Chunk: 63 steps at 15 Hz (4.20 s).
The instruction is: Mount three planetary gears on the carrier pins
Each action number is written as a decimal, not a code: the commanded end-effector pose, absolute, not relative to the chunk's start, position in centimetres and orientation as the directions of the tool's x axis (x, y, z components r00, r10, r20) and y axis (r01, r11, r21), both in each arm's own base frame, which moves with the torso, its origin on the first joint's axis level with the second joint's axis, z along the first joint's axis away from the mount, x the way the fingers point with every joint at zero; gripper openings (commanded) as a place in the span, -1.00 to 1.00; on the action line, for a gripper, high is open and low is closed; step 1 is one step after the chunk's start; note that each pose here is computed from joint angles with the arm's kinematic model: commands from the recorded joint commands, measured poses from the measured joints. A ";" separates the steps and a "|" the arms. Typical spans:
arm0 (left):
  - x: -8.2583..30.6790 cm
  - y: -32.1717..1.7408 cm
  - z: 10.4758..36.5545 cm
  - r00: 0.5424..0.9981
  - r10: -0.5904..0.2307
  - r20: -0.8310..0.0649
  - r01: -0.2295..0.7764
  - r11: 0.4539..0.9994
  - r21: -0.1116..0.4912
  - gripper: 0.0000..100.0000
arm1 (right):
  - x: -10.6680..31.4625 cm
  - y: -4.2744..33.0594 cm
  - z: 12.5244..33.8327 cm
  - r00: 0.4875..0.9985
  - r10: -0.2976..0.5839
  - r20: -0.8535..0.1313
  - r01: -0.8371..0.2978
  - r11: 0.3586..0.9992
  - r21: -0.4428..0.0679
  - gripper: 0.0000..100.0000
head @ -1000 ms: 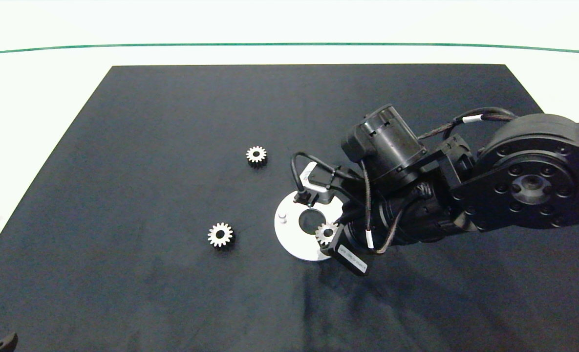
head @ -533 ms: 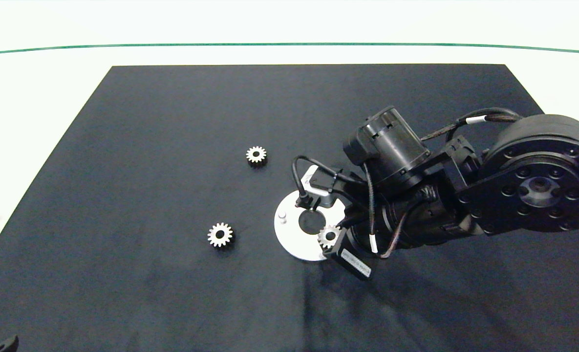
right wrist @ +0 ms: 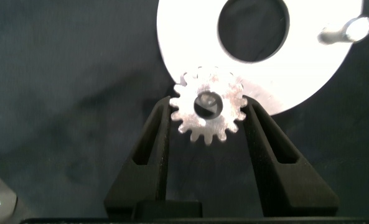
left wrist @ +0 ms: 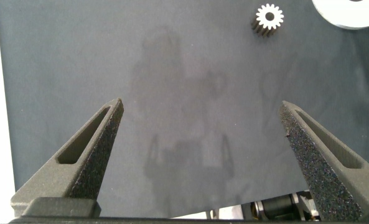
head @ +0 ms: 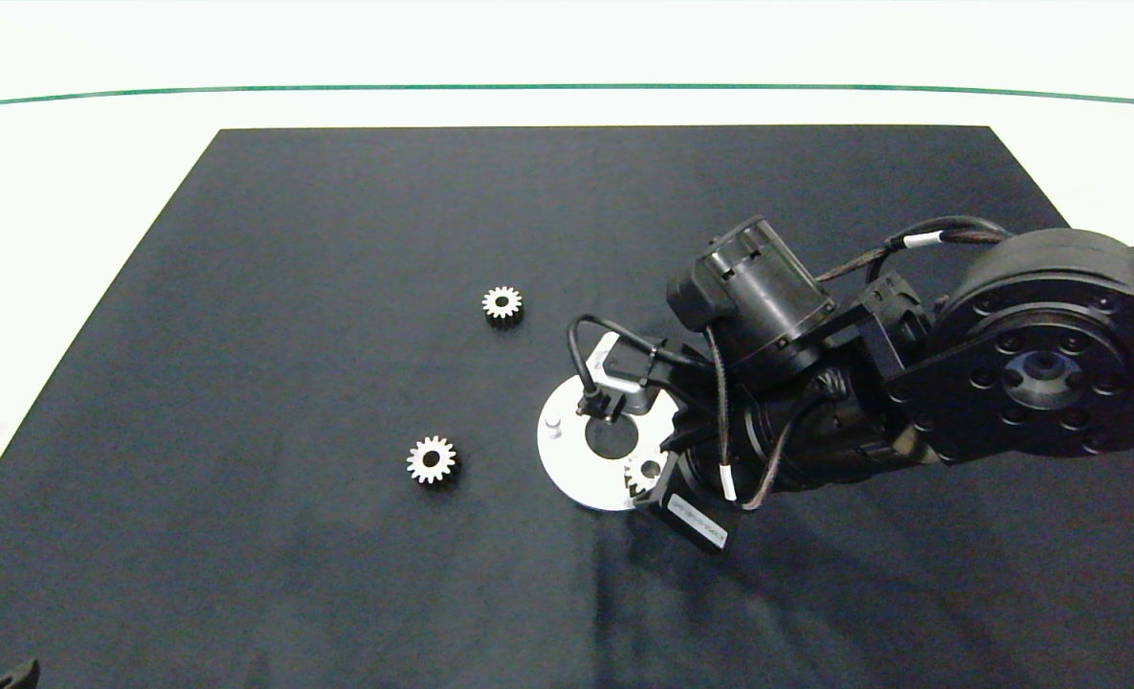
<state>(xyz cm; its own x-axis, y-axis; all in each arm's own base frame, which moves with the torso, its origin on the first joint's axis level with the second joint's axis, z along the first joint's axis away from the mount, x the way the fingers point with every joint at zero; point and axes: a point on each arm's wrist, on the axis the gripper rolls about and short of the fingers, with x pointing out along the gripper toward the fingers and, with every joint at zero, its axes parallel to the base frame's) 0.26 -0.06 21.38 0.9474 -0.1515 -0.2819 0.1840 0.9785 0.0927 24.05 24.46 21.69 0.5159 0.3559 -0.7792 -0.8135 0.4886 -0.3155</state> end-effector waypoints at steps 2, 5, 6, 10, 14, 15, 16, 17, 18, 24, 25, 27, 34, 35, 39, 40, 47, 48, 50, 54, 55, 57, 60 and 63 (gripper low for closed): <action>0.3 -0.1 21.4 0.947 -0.151 -0.284 0.184 0.979 0.092 1.00 | 23.8 24.0 21.7 0.510 0.345 -0.788 -0.815 0.486 -0.315 -0.56; 0.3 -0.1 21.4 0.947 -0.151 -0.284 0.184 0.979 0.092 1.00 | 24.3 24.4 22.2 0.526 0.361 -0.770 -0.807 0.498 -0.318 -0.56; 0.3 -0.1 21.4 0.947 -0.151 -0.284 0.184 0.979 0.092 1.00 | 24.4 24.5 22.7 0.537 0.370 -0.758 -0.801 0.504 -0.321 -0.56; 0.3 -0.1 21.4 0.947 -0.151 -0.284 0.184 0.979 0.092 1.00 | 24.7 24.9 22.9 0.546 0.372 -0.751 -0.798 0.505 -0.330 -0.56; 0.1 0.0 21.3 0.948 -0.151 -0.280 0.183 0.979 0.091 1.00 | 24.3 24.6 22.1 0.522 0.346 -0.779 -0.808 0.492 -0.323 -0.56; 0.1 0.0 21.2 0.947 -0.151 -0.284 0.184 0.979 0.091 1.00 | 24.4 24.6 22.1 0.523 0.345 -0.779 -0.808 0.493 -0.323 -0.56; 0.1 0.0 21.1 0.947 -0.151 -0.284 0.184 0.979 0.091 1.00 | 24.4 24.5 22.0 0.521 0.342 -0.782 -0.808 0.493 -0.322 -0.56; 0.1 0.0 21.0 0.946 -0.151 -0.287 0.184 0.979 0.091 1.00 | 24.5 24.6 22.0 0.522 0.341 -0.782 -0.807 0.494 -0.323 -0.56; 0.1 0.0 21.0 0.946 -0.151 -0.287 0.184 0.979 0.091 1.00 | 24.5 24.6 22.1 0.525 0.344 -0.778 -0.806 0.495 -0.325 -0.56; 0.1 0.0 21.0 0.946 -0.151 -0.286 0.184 0.979 0.091 1.00 | 24.9 25.2 21.6 0.525 0.335 -0.782 -0.805 0.494 -0.329 -0.56; 0.1 0.0 21.0 0.946 -0.151 -0.286 0.184 0.979 0.091 1.00 | 24.9 25.2 21.5 0.523 0.333 -0.785 -0.806 0.492 -0.329 -0.56; 0.1 0.0 21.0 0.946 -0.151 -0.286 0.184 0.979 0.091 1.00 | 24.8 25.2 21.5 0.521 0.333 -0.786 -0.807 0.490 -0.328 -0.56; 0.1 0.0 21.1 0.947 -0.151 -0.284 0.184 0.979 0.091 1.00 | 24.5 24.9 21.4 0.506 0.315 -0.803 -0.814 0.481 -0.325 -0.56; 0.1 0.0 21.1 0.947 -0.151 -0.284 0.184 0.979 0.091 1.00 | 24.6 24.9 21.3 0.506 0.312 -0.804 -0.814 0.482 -0.325 -0.56; 0.2 -0.1 21.1 0.946 -0.151 -0.287 0.184 0.979 0.091 1.00 | 24.7 24.9 21.2 0.506 0.307 -0.806 -0.812 0.484 -0.325 1.00; 0.2 -0.1 21.0 0.945 -0.151 -0.289 0.184 0.979 0.091 1.00 | 24.7 24.9 21.1 0.506 0.306 -0.807 -0.812 0.485 -0.325 1.00; 0.2 0.0 21.1 0.947 -0.150 -0.284 0.182 0.979 0.090 1.00 | 24.7 25.0 21.6 0.511 0.322 -0.797 -0.809 0.493 -0.320 1.00; 0.2 -0.1 21.1 0.947 -0.148 -0.286 0.181 0.979 0.090 1.00 | 24.8 24.8 22.1 0.521 0.331 -0.787 -0.804 0.500 -0.322 1.00; 0.3 -0.1 21.1 0.945 -0.150 -0.290 0.182 0.979 0.089 1.00 | 24.2 24.2 23.9 0.553 0.358 -0.752 -0.781 0.537 -0.318 1.00; 0.5 -0.4 21.0 0.911 -0.281 -0.301 0.310 0.949 0.054 1.00 | 22.1 20.8 28.5 0.633 0.407 -0.659 -0.699 0.666 -0.261 1.00; 0.5 -0.4 20.9 0.907 -0.291 -0.304 0.320 0.946 0.051 1.00 | 21.5 19.6 29.5 0.654 0.410 -0.636 -0.670 0.705 -0.234 1.00; 0.7 -0.4 20.7 0.892 -0.320 -0.320 0.353 0.934 0.051 1.00 | 19.7 17.4 31.7 0.696 0.418 -0.583 -0.599 0.786 -0.152 1.00; 1.5 -0.8 20.4 0.833 -0.418 -0.361 0.462 0.886 0.041 1.00 | 17.1 14.1 33.6 0.754 0.402 -0.519 -0.527 0.842 -0.113 1.00; 2.5 -1.5 20.1 0.784 -0.524 -0.332 0.568 0.822 0.043 1.00 | 14.8 11.8 34.2 0.775 0.404 -0.486 -0.509 0.854 -0.102 1.00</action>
<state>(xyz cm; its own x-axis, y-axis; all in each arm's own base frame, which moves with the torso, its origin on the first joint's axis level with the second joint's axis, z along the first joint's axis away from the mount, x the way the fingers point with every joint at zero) 1.85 -1.08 20.72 0.8229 -0.4808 -0.3029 0.5170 0.8547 0.0478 16.88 13.77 33.25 0.7496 0.3966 -0.5299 -0.5248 0.8440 -0.1107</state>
